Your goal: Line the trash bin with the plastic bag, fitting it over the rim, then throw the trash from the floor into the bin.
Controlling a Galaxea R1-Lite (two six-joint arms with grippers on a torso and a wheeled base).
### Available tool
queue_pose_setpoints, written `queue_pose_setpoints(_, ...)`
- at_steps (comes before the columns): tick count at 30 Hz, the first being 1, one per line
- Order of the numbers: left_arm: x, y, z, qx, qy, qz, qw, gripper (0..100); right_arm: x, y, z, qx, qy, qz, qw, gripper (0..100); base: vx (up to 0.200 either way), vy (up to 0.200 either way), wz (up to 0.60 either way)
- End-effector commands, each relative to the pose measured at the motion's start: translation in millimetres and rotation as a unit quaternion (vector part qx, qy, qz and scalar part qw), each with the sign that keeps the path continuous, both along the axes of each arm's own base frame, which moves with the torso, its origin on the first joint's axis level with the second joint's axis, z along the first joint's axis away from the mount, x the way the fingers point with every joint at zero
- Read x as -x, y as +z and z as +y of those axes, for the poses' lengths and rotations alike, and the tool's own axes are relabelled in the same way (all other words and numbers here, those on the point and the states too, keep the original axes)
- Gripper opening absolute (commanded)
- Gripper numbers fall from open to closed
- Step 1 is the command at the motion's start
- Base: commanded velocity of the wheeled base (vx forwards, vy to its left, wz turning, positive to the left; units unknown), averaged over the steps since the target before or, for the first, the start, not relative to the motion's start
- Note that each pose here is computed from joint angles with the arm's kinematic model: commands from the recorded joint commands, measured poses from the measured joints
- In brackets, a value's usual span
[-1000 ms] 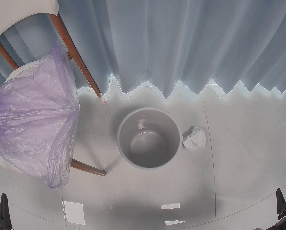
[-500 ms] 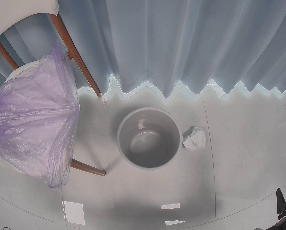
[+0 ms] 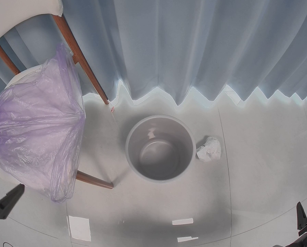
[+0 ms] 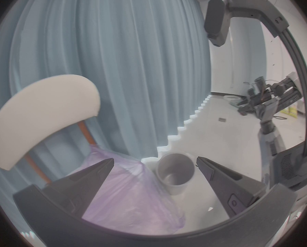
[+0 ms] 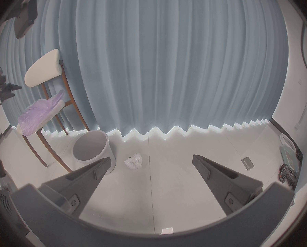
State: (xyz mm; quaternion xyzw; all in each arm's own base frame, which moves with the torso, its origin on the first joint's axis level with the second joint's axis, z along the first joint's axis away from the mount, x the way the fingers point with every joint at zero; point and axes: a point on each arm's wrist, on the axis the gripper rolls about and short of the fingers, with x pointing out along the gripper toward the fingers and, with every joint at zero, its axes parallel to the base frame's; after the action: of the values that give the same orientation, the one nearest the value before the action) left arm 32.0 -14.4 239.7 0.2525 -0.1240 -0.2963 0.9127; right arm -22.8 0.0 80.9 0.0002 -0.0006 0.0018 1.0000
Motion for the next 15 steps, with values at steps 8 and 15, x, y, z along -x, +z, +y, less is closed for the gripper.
queue_pose_setpoints(8, -49.0, -21.5, -39.0, -0.103, -0.09, 0.127, 0.9825, 100, 0.0, -5.3, 0.0, 0.0, 0.0, 0.0, 1.0, 100, 0.0, 0.0, 0.0)
queue_pose_setpoints(15, -46.0, -16.5, -65.7, -0.142, -0.098, 0.109, 0.9791, 100, 0.0, -5.3, 0.0, 0.0, 0.0, 0.0, 1.0, 100, 0.0, 0.0, 0.0)
